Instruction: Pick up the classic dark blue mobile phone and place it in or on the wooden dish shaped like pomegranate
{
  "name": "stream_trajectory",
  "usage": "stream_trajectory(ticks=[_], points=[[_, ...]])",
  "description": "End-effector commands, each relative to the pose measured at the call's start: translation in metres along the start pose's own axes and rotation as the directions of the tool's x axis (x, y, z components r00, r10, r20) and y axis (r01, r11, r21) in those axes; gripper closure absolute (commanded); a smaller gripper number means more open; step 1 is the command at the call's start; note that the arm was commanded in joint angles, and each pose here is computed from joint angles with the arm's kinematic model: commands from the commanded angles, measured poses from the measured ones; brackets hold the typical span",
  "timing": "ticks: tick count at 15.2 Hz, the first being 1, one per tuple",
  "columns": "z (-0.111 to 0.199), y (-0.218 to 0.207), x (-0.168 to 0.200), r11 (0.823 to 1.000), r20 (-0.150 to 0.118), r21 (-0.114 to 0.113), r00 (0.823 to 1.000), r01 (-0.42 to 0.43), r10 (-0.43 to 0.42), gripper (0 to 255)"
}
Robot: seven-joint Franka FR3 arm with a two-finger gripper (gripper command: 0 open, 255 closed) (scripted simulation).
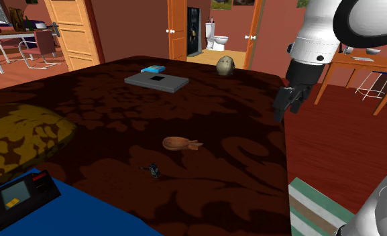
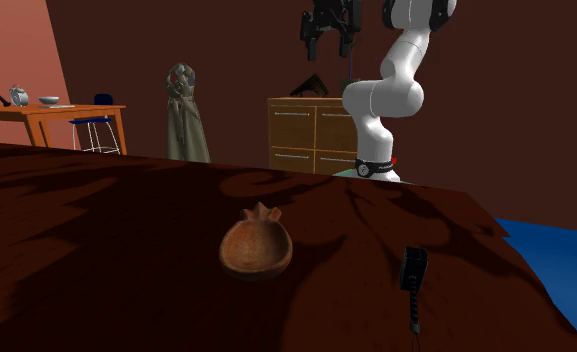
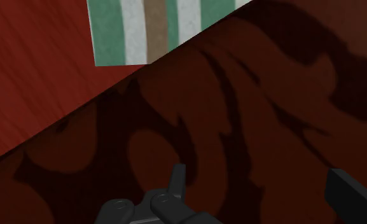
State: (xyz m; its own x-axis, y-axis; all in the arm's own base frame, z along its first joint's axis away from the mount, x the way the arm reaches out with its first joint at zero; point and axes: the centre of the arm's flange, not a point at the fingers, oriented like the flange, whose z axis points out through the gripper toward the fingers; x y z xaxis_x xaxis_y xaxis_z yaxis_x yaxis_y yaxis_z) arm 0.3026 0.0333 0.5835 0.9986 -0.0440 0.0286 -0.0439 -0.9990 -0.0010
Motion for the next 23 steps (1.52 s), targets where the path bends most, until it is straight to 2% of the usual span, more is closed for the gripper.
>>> stream_trajectory(ticks=[1, 23], points=[[0.0, 0.0, 0.0, 1.0, 0.0, 0.0, 1.0, 0.0, 0.0, 0], [0.107, -0.234, 0.168, 0.993, 0.078, -0.082, 0.994, 0.084, -0.077, 0]])
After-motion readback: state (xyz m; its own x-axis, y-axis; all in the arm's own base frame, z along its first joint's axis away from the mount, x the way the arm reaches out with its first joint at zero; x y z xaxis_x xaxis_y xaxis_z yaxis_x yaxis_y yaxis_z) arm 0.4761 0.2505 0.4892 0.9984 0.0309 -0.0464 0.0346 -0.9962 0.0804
